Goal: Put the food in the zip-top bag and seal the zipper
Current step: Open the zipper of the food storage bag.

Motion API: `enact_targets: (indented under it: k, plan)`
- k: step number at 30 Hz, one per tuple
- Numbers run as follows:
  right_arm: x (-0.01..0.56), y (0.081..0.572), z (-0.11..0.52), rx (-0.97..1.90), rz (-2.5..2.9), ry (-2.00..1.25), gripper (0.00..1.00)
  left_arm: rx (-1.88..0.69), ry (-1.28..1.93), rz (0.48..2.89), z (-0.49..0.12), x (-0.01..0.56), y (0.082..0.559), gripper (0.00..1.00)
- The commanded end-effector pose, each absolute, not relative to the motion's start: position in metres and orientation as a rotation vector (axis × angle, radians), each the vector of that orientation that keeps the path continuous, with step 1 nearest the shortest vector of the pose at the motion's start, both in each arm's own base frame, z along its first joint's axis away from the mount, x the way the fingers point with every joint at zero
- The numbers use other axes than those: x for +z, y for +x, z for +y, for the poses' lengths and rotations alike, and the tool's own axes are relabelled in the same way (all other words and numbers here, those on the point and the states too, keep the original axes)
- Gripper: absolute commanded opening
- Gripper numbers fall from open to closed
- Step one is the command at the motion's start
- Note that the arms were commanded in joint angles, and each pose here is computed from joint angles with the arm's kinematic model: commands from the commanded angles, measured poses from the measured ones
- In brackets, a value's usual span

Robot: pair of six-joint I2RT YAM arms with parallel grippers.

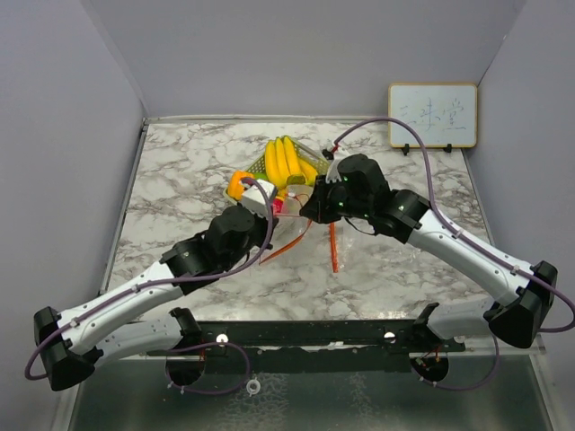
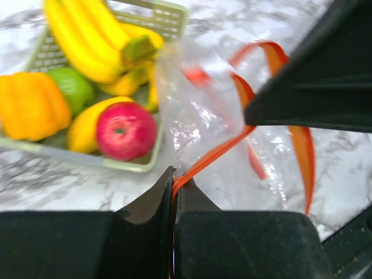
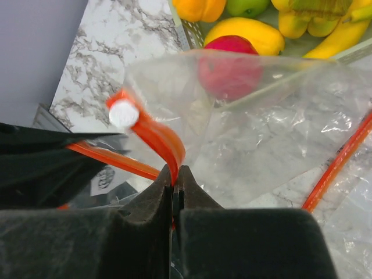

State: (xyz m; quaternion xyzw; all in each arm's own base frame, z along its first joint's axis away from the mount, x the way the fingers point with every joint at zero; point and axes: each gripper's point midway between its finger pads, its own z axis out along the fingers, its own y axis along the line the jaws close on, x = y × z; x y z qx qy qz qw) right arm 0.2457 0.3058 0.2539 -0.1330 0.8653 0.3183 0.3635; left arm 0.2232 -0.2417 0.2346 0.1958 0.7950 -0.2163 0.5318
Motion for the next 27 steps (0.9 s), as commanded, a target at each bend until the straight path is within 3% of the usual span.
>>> enact_targets:
  k: [1, 8, 11, 16, 19, 23, 27]
  plan:
    - [0.242, 0.250, 0.290, 0.717, 2.218, -0.416, 0.02, -0.205, 0.093, 1.849, -0.148, 0.285, 0.235, 0.00]
    - [0.278, 0.223, 0.342, 1.098, 2.062, -0.656, 0.02, -0.312, -0.037, 1.710, -0.103, 0.346, 0.208, 0.00]
    - [0.298, 0.217, 0.370, 1.287, 1.990, -0.690, 0.02, -0.301, -0.050, 1.727, -0.090, 0.351, 0.200, 0.00]
    - [0.286, 0.225, 0.403, 1.350, 1.966, -0.650, 0.02, -0.179, -0.065, 1.827, -0.077, 0.328, 0.198, 0.00]
    - [0.243, 0.241, 0.416, 1.177, 2.092, -0.581, 0.02, -0.034, -0.142, 1.873, -0.057, 0.309, 0.198, 0.00]
    - [0.182, 0.277, 0.384, 0.783, 2.233, -0.415, 0.02, 0.117, -0.240, 1.875, -0.027, 0.302, 0.192, 0.00]
    - [0.174, 0.279, 0.384, 0.747, 2.224, -0.469, 0.10, 0.111, -0.229, 1.883, -0.033, 0.292, 0.195, 0.00]
